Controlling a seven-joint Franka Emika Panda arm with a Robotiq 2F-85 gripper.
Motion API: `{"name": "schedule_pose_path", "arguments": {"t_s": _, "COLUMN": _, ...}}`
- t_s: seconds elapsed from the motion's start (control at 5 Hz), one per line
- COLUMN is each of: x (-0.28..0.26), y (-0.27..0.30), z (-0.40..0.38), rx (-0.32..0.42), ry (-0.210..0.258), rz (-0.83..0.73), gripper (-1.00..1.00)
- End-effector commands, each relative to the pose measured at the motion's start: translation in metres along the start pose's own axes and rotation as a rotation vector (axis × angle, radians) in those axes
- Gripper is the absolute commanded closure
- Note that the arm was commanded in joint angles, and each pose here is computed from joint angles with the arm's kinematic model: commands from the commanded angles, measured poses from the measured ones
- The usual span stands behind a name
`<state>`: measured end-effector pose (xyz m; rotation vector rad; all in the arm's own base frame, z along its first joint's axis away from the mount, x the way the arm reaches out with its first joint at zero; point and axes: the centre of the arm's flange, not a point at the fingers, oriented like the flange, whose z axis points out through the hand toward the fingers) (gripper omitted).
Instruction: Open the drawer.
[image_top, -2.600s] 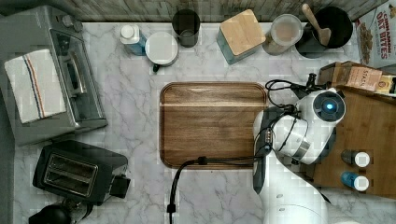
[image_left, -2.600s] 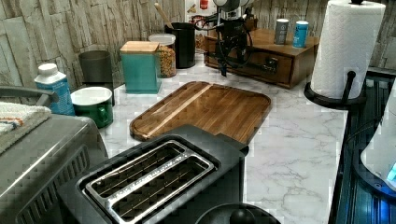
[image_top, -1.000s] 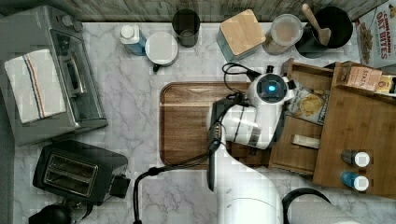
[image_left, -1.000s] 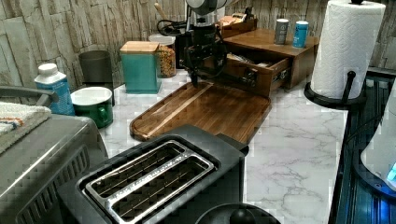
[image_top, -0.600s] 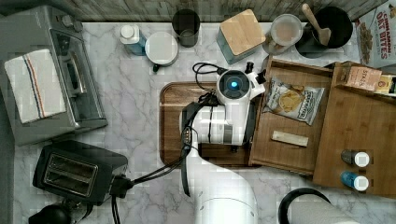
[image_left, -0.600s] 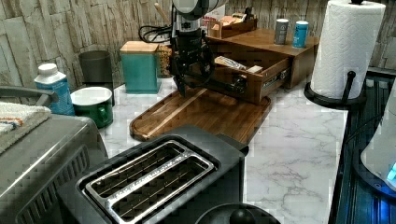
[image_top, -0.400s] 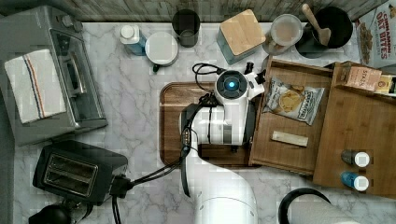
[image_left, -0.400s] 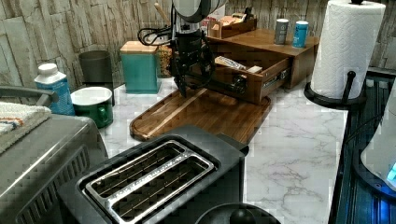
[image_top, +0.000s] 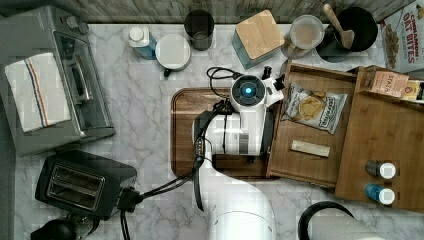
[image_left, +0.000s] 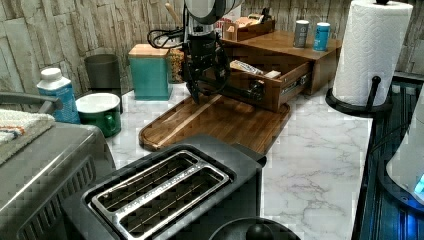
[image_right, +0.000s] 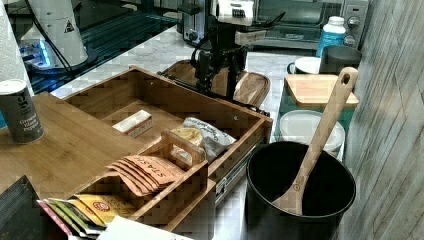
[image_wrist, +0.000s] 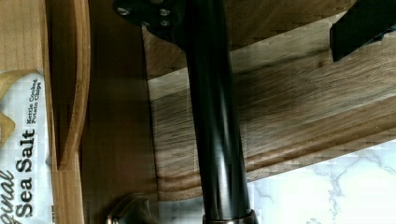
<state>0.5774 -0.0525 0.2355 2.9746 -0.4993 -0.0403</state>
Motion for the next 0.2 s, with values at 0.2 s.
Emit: {"name": "schedule_pose_path", "arguments": {"t_s": 0.2, "x": -0.0309, "y": -0.1479, "z": -0.0756, "rx": 0.130, "ry": 0.121, "rz": -0.135, "gripper": -1.00}}
